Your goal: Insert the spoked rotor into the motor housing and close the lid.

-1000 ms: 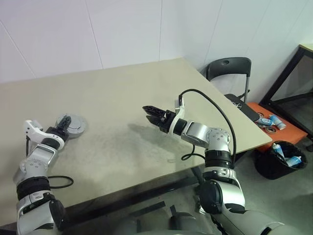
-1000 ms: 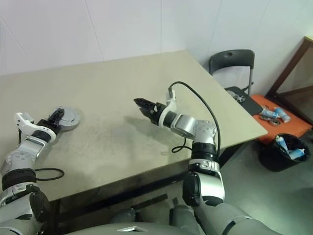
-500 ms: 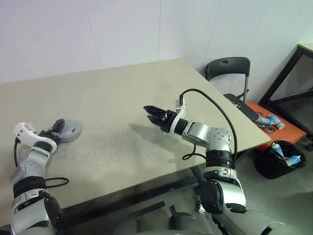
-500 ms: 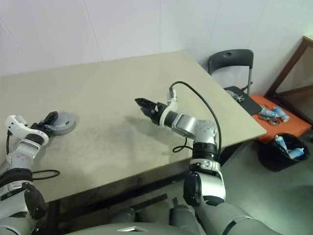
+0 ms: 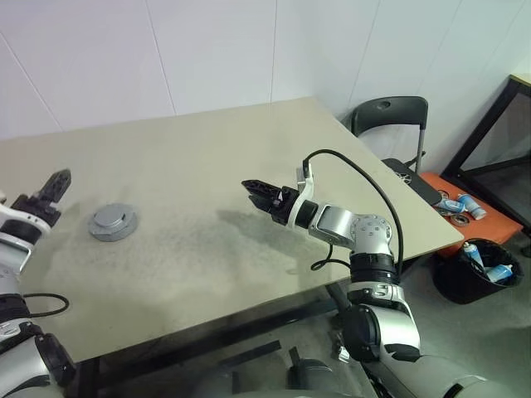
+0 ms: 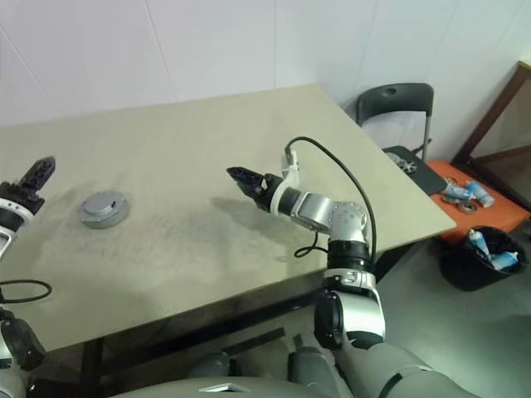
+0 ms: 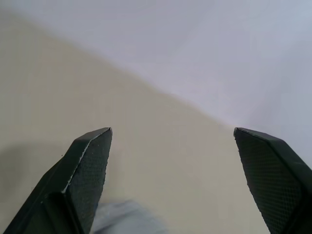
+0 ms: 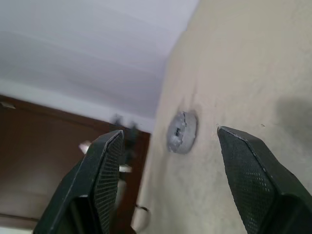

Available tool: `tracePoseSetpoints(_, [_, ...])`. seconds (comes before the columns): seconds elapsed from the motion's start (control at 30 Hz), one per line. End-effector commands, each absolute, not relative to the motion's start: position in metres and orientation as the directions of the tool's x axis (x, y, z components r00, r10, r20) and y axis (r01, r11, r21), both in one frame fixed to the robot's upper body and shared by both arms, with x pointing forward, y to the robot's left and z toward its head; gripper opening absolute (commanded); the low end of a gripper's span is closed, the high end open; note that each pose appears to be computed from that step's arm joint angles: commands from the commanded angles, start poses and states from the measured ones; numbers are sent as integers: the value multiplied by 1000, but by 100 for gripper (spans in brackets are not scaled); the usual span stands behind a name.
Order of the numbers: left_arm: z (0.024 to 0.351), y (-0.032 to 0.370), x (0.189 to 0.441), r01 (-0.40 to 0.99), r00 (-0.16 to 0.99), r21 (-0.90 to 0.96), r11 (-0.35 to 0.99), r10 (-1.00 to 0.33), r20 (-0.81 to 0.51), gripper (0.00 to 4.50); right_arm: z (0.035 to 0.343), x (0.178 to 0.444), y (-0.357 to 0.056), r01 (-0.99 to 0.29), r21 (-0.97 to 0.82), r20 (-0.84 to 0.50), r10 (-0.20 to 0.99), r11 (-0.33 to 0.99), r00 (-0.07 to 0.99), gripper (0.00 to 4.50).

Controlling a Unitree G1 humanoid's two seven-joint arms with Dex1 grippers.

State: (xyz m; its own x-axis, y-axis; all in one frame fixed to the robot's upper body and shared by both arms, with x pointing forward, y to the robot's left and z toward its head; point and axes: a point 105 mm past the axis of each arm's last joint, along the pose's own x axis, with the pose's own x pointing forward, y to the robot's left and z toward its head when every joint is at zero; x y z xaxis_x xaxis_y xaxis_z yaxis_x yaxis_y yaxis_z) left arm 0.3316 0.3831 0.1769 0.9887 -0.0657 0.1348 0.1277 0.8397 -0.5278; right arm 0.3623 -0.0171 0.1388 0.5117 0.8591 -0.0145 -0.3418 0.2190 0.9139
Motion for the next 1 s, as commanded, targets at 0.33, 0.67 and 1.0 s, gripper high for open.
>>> tracePoseSetpoints(0.33, [160, 200, 321, 701, 682, -196, 685, -725, -97, 424, 178, 362, -44, -708, 565, -31, 868, 425, 496, 324])
tracePoseSetpoints(0.67, [164, 187, 316, 773, 594, -207, 600, -799, -98, 424, 159, 343, -45, -750, 477, -111, 878, 458, 465, 324])
tracePoseSetpoints(1.0, [167, 205, 315, 733, 647, -176, 657, -753, -116, 424, 151, 346, -49, -754, 443, -138, 868, 485, 477, 324])
